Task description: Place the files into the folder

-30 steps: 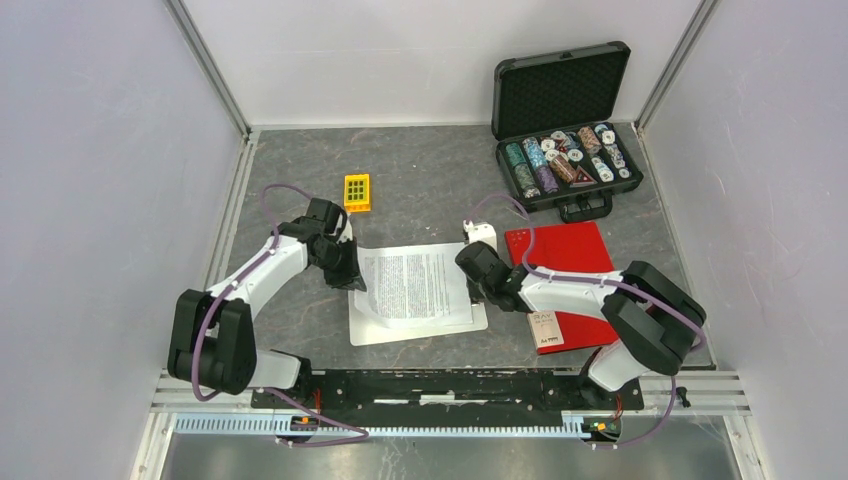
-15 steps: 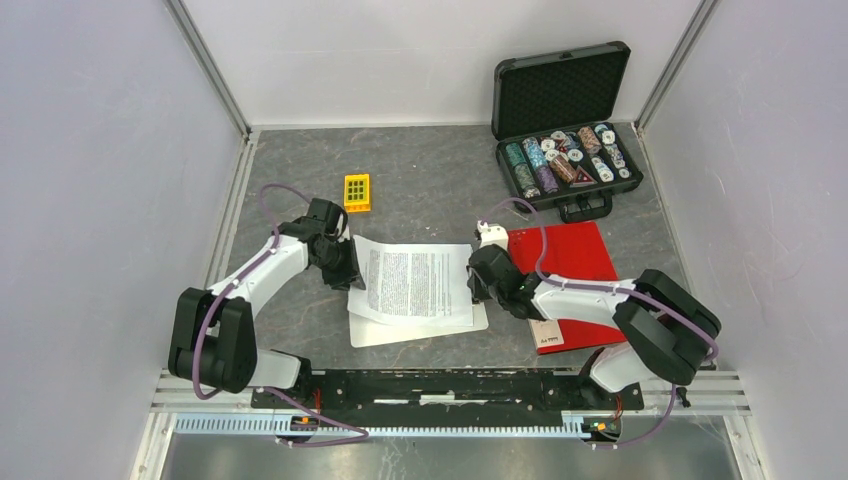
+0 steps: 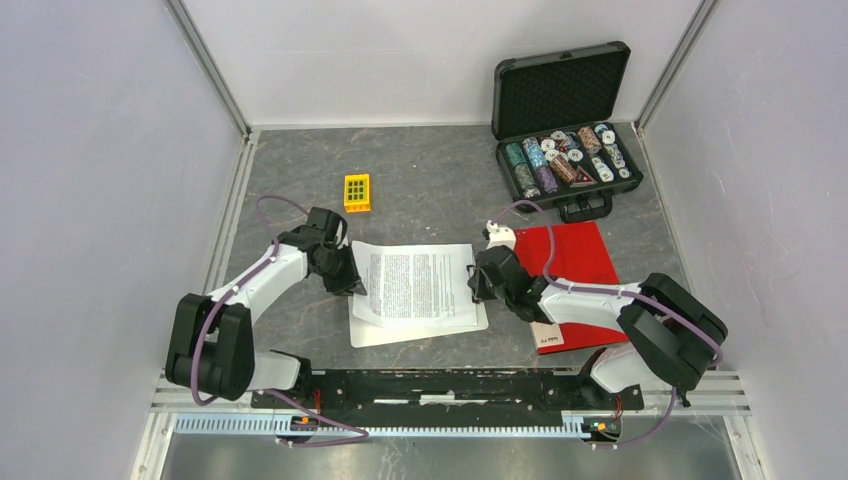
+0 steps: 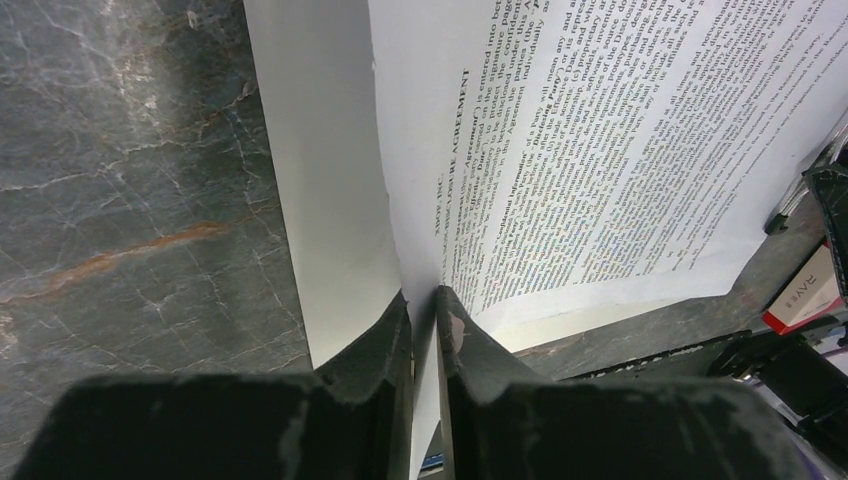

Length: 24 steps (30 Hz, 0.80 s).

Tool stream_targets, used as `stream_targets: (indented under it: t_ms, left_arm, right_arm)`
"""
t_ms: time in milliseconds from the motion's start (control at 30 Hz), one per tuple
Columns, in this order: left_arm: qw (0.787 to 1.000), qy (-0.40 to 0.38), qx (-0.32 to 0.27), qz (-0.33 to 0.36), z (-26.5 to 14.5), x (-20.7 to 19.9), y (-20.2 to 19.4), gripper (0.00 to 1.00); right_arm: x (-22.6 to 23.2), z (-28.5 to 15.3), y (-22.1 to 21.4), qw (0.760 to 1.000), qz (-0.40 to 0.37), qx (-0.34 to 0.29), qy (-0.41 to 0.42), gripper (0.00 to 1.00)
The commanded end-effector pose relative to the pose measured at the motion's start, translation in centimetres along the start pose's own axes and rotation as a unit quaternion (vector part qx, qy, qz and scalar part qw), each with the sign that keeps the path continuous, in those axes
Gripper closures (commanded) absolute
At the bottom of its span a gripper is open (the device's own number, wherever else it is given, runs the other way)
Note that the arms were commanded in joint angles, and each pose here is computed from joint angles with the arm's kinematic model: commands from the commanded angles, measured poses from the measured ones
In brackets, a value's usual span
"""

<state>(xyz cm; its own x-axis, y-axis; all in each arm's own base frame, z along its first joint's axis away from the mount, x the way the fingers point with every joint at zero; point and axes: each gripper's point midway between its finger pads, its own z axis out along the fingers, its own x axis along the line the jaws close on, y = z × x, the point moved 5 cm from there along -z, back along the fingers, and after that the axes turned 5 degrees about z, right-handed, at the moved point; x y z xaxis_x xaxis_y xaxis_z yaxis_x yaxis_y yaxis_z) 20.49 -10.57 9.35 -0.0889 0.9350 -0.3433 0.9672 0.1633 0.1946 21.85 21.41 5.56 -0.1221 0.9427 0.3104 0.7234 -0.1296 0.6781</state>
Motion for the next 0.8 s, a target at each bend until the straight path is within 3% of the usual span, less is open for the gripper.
stream_targets:
  t_ms: [0, 767]
  left_arm:
    - [0.999, -0.032, -0.017, -0.026, -0.2, -1.0, 0.1, 0.81]
    - [0.997, -0.038, -0.013, -0.060, 0.6, -0.8, -1.5, 0.78]
  right_arm:
    - [-2.0, -0.1, -2.9, 0.998, 0.009, 0.055, -0.025, 1.00]
    - [-2.4, -0.1, -3.0, 0.998, 0.020, 0.050, -0.023, 1.00]
